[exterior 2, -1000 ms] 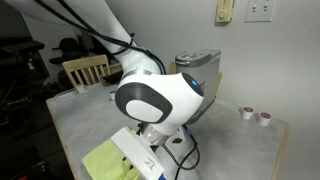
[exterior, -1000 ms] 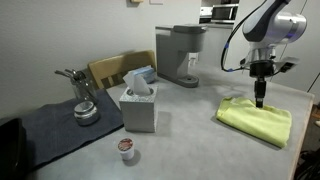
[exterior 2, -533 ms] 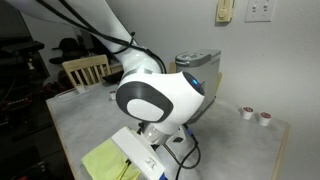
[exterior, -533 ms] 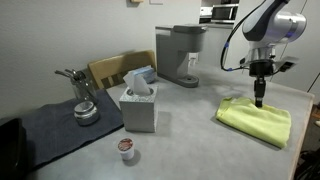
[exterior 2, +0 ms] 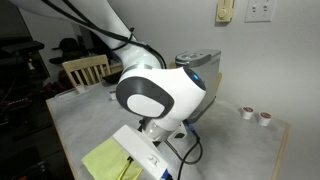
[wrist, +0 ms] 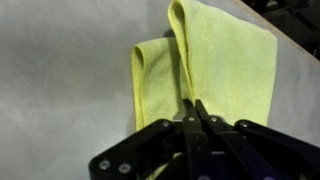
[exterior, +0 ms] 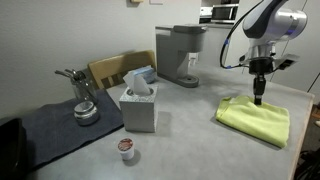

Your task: Unfold the towel slightly on the table

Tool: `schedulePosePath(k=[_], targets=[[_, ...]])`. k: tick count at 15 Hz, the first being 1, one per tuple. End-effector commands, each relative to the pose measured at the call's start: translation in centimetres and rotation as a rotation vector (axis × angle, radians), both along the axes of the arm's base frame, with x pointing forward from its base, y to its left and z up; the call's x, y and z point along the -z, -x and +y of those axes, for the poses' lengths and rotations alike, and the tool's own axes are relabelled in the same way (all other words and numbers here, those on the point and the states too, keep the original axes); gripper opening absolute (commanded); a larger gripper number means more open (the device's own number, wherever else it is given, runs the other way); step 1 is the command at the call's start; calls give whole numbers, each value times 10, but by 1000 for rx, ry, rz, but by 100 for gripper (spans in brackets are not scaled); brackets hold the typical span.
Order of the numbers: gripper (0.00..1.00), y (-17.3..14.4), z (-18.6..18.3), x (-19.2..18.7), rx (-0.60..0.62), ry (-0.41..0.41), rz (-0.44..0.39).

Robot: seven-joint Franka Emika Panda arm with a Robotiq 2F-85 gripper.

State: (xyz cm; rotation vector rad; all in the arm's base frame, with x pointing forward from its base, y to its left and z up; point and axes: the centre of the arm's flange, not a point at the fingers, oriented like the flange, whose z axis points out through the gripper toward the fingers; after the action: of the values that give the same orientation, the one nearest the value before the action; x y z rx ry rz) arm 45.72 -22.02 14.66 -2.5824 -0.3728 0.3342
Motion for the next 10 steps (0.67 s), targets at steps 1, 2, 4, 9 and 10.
schedulePosePath(k=[1,2,4,9,10], targets=[[1,5,6,-15,-17,-27,-28],[1,4,9,-17,-22,-23,-31],[1,3,14,-20,-30,-17,-33],[1,1,35,-25,-60,-1,-31],[1,1,40,-25,-67,0,-29]])
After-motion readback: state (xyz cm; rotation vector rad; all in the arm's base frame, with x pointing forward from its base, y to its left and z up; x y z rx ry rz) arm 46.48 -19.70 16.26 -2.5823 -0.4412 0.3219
